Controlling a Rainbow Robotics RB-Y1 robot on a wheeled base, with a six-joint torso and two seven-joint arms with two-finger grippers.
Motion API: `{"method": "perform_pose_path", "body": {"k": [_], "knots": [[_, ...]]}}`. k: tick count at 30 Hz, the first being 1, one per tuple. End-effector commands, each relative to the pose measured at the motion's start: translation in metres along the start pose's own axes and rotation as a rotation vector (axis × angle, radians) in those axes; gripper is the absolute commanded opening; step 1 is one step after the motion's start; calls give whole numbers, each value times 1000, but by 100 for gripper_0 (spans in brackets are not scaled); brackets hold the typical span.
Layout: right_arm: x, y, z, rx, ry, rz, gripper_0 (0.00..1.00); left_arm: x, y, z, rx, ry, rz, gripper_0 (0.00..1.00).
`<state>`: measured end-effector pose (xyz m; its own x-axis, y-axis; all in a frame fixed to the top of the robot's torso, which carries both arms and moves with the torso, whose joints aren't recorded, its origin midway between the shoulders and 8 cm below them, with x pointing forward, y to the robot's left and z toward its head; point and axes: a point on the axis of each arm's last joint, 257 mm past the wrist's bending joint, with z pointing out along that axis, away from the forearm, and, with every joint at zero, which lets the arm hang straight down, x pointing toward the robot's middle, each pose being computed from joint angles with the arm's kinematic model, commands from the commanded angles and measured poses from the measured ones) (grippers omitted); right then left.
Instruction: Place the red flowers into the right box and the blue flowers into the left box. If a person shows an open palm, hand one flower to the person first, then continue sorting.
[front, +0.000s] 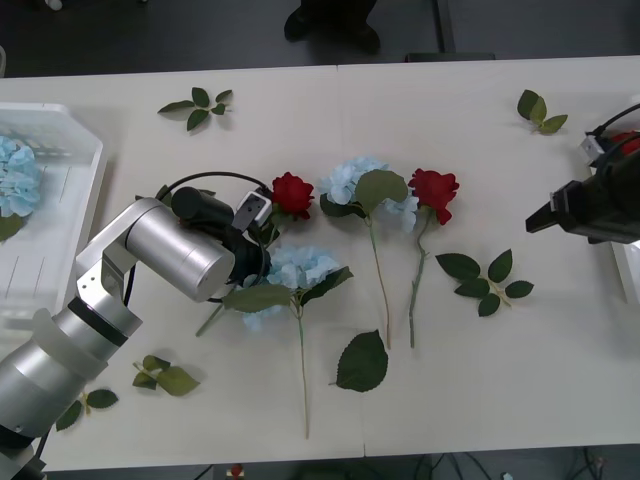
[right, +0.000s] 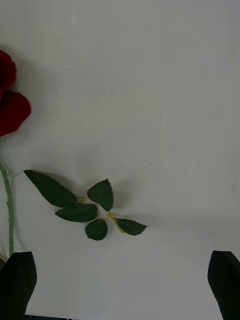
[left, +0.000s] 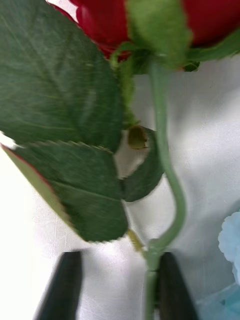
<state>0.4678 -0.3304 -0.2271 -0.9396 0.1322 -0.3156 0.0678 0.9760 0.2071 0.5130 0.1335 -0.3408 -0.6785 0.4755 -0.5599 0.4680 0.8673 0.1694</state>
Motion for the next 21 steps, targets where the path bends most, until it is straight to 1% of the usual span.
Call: {"method": "perform_pose_path", "body": {"k": [1, 6, 15, 18, 21], "knots": [[6, 56, 17, -42, -24, 20, 100, -34, -11, -7, -3, -60, 127, 0], [8, 91, 34, -52, -58, 42, 100, -35, -10, -7, -4, -63, 126, 0], [0, 149, 62, -78, -132, -16, 100, -54, -3, -18, -18, -103, 125, 0], [-6, 162, 65, -87, -161, -33, 100, -66, 2, -32, -19, -136, 121, 0], [-12, 166, 68, -78, -176, -45, 100, -93, 1, -59, 27, -213, 80, 0]]}}
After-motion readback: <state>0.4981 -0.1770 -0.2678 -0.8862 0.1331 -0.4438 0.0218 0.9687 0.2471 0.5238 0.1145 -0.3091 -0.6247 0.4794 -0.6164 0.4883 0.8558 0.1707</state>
